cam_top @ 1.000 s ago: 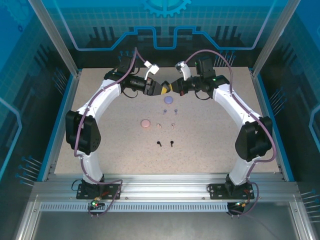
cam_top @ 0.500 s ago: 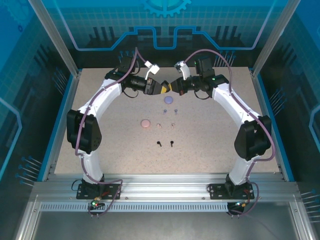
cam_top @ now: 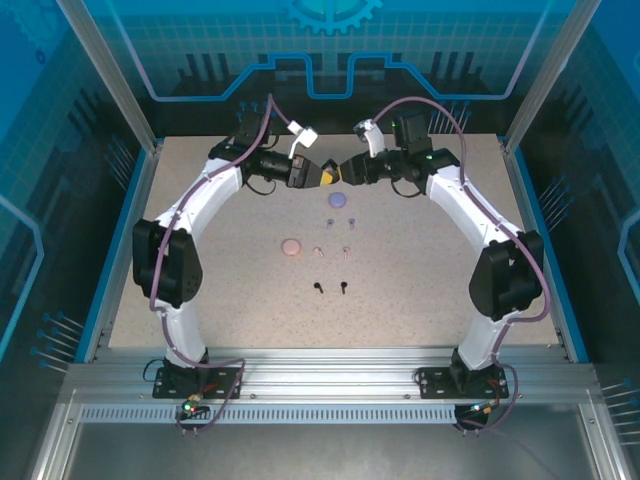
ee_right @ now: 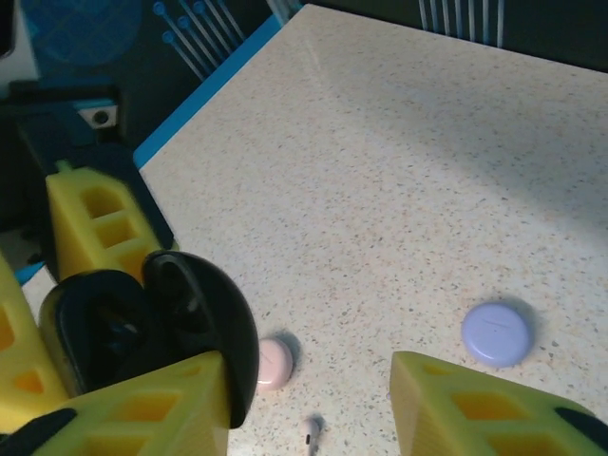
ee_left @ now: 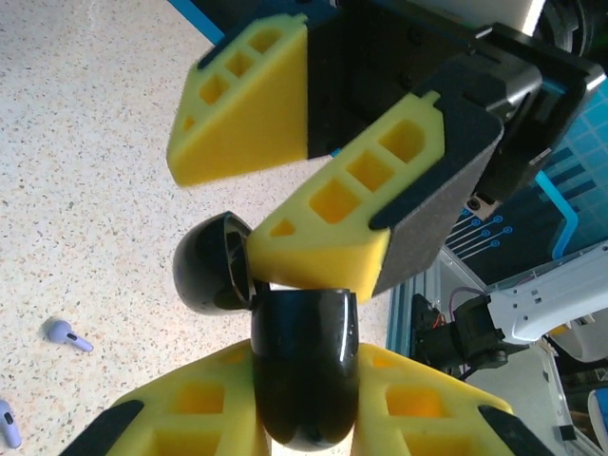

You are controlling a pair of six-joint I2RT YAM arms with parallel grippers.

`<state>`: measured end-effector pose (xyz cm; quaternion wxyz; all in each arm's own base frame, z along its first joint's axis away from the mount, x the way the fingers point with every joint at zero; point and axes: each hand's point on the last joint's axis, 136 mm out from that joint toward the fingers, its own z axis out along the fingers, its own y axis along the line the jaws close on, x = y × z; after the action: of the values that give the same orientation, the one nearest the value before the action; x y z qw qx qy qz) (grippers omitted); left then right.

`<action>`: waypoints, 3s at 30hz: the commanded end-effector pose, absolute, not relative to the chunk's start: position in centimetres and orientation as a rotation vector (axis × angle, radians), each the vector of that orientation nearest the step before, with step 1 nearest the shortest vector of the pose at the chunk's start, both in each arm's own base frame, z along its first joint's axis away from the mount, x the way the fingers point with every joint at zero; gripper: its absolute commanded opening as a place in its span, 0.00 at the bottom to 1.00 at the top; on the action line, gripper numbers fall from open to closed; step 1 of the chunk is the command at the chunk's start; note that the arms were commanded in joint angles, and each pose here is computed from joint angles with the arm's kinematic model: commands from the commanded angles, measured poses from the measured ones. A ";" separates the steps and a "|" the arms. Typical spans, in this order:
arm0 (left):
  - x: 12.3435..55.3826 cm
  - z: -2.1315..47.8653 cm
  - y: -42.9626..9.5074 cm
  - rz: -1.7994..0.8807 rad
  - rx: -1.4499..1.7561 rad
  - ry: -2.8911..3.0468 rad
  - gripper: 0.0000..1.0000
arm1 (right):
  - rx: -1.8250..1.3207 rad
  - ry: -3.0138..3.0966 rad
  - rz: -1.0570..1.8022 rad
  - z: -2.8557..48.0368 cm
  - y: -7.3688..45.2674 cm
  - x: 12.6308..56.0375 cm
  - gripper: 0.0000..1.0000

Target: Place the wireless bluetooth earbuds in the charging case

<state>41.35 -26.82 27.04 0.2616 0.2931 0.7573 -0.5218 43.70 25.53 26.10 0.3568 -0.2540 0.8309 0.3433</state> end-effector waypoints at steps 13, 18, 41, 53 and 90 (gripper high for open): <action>40.2 32.0 -22.8 -1.253 0.547 1.854 0.00 | -0.448 2.216 0.774 27.2 23.3 36.5 0.61; 38.0 33.5 -21.6 -1.199 0.497 1.778 0.00 | -0.432 2.295 0.715 24.2 24.5 33.6 0.61; 34.6 33.5 -14.6 -0.843 0.147 1.637 0.00 | -0.590 2.644 0.239 8.6 32.4 25.1 0.60; 34.6 33.1 -13.3 -0.796 0.070 1.629 0.00 | -0.452 2.731 0.098 4.9 33.2 25.4 0.59; 34.5 32.9 -13.5 -0.810 0.072 1.624 0.00 | -0.351 2.794 0.009 1.4 33.9 26.1 0.39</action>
<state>34.79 -13.63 32.08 0.6037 0.0350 0.7177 -0.3453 26.12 33.38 1.77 0.1621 -0.1274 0.9785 0.0060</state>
